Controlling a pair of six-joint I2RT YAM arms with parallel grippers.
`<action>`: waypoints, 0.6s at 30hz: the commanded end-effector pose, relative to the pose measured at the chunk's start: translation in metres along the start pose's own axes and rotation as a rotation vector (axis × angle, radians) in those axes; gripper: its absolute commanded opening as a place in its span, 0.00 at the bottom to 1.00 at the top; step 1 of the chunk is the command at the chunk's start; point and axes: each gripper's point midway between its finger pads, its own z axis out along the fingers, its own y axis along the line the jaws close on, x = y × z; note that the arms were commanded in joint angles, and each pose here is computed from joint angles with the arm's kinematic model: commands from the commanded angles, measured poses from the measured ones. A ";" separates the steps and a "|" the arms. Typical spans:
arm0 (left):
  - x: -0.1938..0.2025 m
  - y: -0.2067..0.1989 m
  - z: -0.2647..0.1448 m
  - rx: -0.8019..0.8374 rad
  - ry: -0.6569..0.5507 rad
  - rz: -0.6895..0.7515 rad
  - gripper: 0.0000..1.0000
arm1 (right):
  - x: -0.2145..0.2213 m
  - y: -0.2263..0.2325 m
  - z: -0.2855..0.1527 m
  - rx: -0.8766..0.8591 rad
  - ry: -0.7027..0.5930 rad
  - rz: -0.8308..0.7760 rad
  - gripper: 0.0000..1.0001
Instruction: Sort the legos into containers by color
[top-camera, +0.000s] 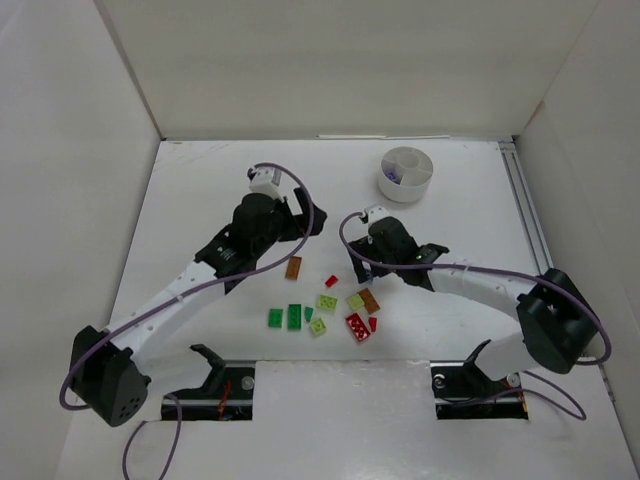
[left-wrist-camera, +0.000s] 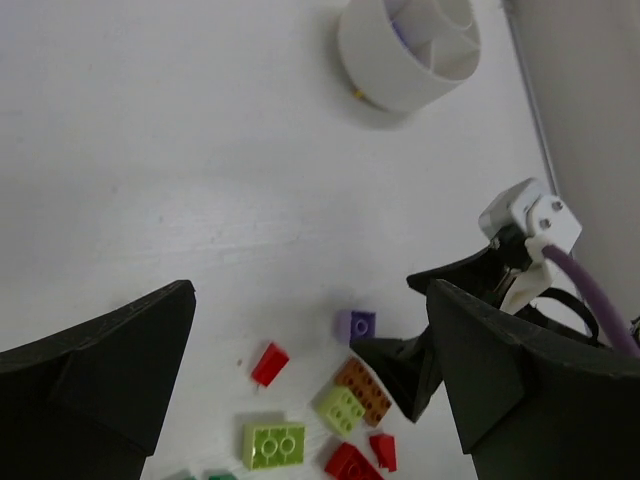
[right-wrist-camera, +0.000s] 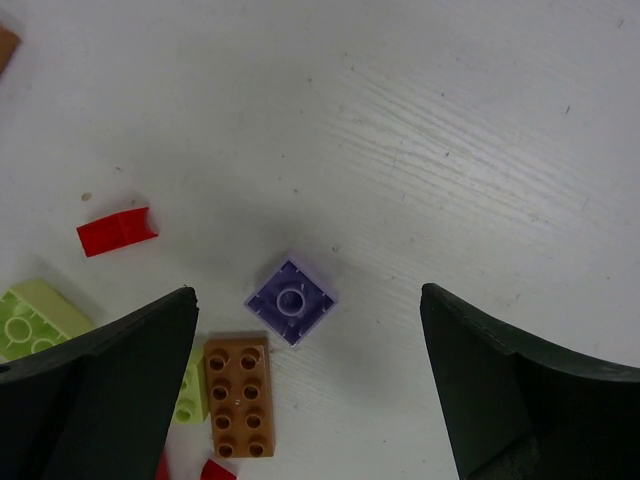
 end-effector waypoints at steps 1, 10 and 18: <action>0.008 0.021 -0.020 -0.068 -0.029 -0.090 1.00 | -0.030 0.008 0.005 0.046 -0.093 0.079 0.96; 0.012 0.039 -0.043 -0.119 -0.069 -0.135 1.00 | -0.010 0.008 0.029 0.101 -0.031 0.130 0.80; 0.011 0.043 -0.042 -0.156 -0.058 -0.120 1.00 | 0.008 0.010 0.035 0.098 0.026 0.146 0.69</action>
